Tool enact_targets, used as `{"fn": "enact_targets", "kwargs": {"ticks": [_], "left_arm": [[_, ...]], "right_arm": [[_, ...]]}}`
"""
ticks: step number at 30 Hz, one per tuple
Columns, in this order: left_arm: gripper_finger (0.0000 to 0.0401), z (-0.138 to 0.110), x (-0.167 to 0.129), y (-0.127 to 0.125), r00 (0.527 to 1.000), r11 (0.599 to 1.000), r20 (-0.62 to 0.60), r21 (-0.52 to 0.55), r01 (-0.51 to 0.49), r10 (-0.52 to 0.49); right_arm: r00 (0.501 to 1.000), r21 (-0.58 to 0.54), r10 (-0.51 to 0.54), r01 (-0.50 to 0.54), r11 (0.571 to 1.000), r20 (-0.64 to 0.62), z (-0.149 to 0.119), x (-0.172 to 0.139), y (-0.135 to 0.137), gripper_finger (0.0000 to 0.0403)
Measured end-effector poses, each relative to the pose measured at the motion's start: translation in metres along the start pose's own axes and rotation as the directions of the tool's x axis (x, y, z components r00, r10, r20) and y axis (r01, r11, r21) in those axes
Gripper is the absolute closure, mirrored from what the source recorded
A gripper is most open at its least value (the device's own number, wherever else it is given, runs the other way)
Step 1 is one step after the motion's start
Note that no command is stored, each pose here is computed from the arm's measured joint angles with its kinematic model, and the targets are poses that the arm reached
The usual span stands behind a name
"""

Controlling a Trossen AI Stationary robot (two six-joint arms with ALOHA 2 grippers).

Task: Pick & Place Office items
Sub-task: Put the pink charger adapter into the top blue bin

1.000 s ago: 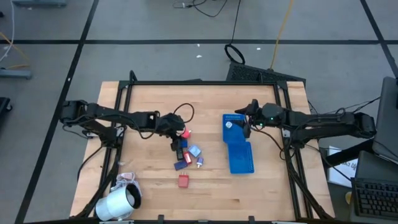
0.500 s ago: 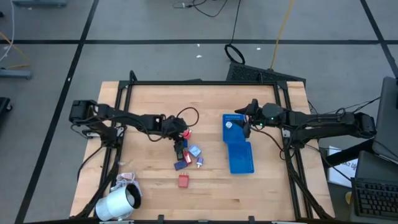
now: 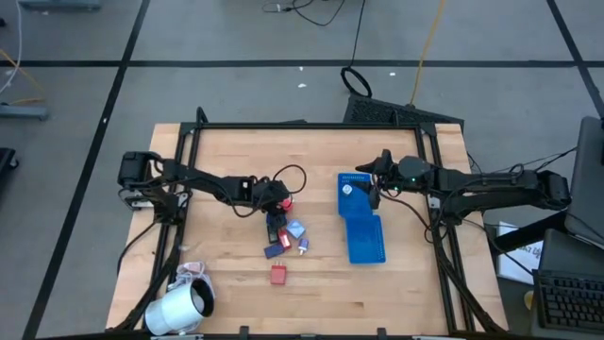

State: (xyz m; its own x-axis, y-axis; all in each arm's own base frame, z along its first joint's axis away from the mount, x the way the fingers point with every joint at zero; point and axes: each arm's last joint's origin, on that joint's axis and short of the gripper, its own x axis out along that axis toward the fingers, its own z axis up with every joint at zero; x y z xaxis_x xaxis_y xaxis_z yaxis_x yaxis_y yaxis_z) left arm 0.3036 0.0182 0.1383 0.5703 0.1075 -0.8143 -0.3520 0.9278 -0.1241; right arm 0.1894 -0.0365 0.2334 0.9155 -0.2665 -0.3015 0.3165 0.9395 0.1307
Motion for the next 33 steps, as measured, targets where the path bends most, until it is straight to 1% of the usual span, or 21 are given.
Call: {"fn": "enact_targets", "kwargs": {"ticks": [7,10,13,18,25,27,29,31,33], "left_arm": [[0.0188,0.001,0.000,0.001,1.000,1.000,0.010,0.002,-0.003,0.003],[0.0191,0.001,0.000,0.002,1.000,1.000,0.008,0.025,-0.005,0.005],[0.0206,0.001,0.000,0.001,1.000,0.998,0.011,0.066,-0.004,0.003],[0.0259,0.002,0.000,0.001,1.000,0.992,0.015,0.124,-0.005,0.003],[0.0264,0.008,-0.003,0.005,0.998,0.992,0.061,0.124,-0.006,-0.001],[0.0264,0.013,-0.007,0.005,0.994,0.993,0.106,0.119,0.000,-0.013],[0.0264,0.020,-0.015,0.004,0.986,0.991,0.163,0.132,0.008,-0.030],[0.0264,0.029,-0.024,0.001,0.966,0.988,0.251,0.156,0.021,-0.060],[0.0264,0.037,-0.032,-0.005,0.937,0.979,0.333,0.202,0.035,-0.102]], "right_arm": [[1.000,0.000,-0.001,0.001,1.000,-0.001,0.000,0.000,0.000,0.0181],[1.000,0.000,0.000,0.000,1.000,0.000,0.000,0.000,0.000,0.0183],[1.000,0.000,0.000,0.000,1.000,0.000,0.000,0.000,0.000,0.0183],[1.000,0.000,0.000,0.000,1.000,0.000,0.000,0.000,0.000,0.0182],[1.000,0.000,0.000,0.000,1.000,0.000,0.000,0.000,0.000,0.0186],[1.000,0.001,0.000,0.000,1.000,0.000,0.000,0.000,0.000,0.0186],[1.000,0.025,0.000,0.000,1.000,-0.001,0.000,0.000,0.000,0.0186],[1.000,0.056,0.002,-0.002,0.998,0.003,-0.005,0.001,-0.001,0.0187],[1.000,0.076,-0.001,0.002,0.997,-0.017,-0.013,0.001,-0.002,0.0187]]}}
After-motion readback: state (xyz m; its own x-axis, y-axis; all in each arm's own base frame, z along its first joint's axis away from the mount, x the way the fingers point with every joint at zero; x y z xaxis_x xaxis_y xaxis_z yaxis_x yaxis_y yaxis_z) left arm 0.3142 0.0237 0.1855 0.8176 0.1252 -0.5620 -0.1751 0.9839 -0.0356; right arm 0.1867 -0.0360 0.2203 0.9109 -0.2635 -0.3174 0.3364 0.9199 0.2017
